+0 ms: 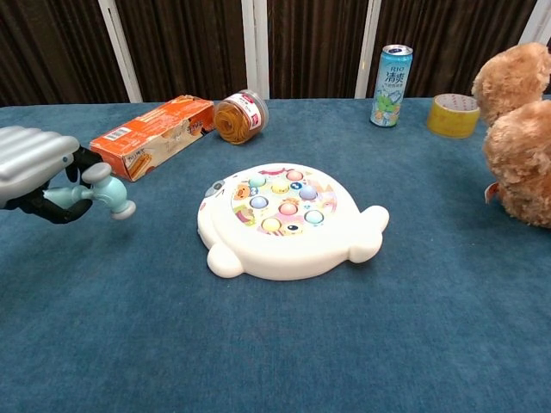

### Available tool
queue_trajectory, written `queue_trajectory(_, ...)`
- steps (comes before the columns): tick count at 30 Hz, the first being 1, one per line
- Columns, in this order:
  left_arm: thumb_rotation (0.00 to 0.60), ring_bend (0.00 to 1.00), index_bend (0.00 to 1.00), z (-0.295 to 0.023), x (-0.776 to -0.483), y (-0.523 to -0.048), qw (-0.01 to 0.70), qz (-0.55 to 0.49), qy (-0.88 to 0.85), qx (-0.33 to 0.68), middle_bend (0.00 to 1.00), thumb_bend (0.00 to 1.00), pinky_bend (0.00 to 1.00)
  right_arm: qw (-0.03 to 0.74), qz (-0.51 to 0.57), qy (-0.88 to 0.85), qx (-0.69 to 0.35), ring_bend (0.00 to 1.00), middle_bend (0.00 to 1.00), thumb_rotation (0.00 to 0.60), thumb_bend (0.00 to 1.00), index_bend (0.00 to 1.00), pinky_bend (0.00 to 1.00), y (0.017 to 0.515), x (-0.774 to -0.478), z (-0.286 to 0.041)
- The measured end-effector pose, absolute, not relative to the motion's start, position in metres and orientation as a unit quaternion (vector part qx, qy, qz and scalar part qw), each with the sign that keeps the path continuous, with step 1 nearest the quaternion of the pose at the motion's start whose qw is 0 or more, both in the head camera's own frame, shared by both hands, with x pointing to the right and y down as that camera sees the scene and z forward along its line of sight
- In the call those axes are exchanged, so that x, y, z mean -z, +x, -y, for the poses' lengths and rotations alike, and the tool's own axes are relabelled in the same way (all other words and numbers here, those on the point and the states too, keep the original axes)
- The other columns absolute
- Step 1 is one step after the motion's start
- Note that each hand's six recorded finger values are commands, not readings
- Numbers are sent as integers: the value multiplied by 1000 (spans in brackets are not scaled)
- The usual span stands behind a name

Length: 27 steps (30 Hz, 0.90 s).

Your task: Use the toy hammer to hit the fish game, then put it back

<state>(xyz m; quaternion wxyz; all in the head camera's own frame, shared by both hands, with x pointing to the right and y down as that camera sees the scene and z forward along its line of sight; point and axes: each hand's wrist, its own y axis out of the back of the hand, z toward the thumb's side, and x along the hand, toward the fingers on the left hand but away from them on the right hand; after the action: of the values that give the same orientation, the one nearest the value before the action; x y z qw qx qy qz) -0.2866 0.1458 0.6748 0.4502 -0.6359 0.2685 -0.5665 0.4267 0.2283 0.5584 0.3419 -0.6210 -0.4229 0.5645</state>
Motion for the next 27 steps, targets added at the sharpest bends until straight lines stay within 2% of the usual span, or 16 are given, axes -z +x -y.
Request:
queue_trajectory(13,600,380,639,-116,-642,-244,491,-273,-627,540,509,594,509,338,426,-620,-565,0,0,600,179,0,0,428,-559,-227)
queue_trajectory(19,600,384,637,-101,-627,-210,513,-260,-620,534,508,594,509,335,428,-621,-565,0,0,600,179,0,0,429,-559,-227)
queue_trajectory(27,600,385,639,-99,-627,-162,518,-245,-629,525,508,595,509,329,430,-624,-564,0,0,600,180,0,0,429,-559,-226)
